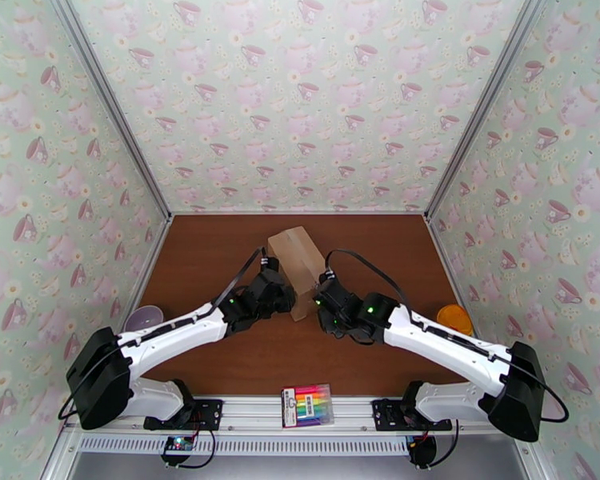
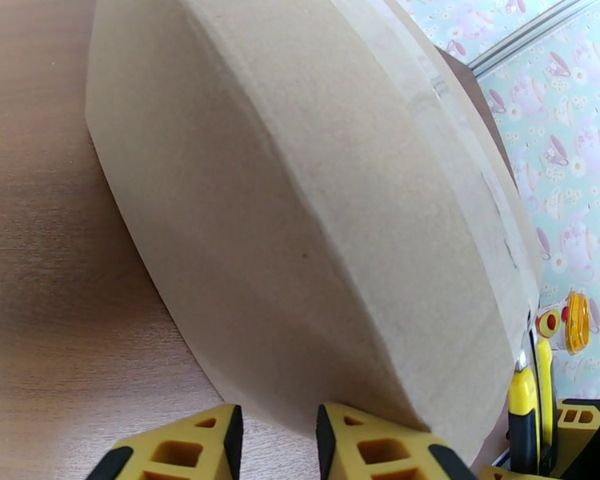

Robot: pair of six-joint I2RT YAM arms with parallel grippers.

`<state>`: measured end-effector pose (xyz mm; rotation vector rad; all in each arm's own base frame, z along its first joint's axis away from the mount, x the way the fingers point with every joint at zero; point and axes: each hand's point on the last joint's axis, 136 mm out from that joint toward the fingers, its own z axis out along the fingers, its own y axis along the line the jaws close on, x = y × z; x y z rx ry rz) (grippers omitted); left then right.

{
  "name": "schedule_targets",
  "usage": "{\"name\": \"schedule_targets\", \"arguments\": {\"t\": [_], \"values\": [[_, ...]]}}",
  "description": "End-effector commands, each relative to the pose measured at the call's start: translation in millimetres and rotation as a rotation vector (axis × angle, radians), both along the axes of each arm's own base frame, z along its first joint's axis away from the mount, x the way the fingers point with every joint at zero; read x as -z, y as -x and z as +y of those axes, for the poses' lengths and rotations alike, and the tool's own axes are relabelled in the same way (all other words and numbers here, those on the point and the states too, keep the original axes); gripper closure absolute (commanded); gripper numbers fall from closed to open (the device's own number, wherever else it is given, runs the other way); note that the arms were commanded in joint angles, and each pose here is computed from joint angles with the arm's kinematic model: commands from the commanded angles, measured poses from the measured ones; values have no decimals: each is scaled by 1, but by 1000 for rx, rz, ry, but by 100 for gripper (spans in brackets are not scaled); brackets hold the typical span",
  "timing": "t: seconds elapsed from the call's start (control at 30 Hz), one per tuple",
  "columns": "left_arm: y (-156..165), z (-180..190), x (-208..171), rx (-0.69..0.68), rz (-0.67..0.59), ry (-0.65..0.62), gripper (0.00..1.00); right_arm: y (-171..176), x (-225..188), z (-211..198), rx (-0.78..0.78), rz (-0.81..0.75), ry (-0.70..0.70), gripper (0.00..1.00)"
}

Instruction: Unpack the express box

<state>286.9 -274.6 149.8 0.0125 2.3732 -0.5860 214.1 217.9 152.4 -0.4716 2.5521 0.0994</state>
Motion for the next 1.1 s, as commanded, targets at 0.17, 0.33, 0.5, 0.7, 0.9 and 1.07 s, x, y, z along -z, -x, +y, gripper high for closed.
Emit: {"name": "schedule_targets", "arguments": {"t": [0.17,0.33,0.5,0.7,0.9,1.07], "values": [[-8,-20,-44,21,-94,111,66,3,-13,21,-84,-32,3,100],[-6,-25,-44,30,-94,121,66,4,-16,31,-93,-24,-46,100],[-3,-30,-42,34,-90,132,66,5,-19,37,-100,-18,-83,100],[-3,-38,-42,45,-87,144,66,7,-22,46,-115,-6,-123,100],[-3,-45,-42,54,-84,160,66,11,-24,53,-136,-6,-146,100],[-5,-48,-46,53,-95,168,66,14,-24,59,-153,-6,-142,100]]}}
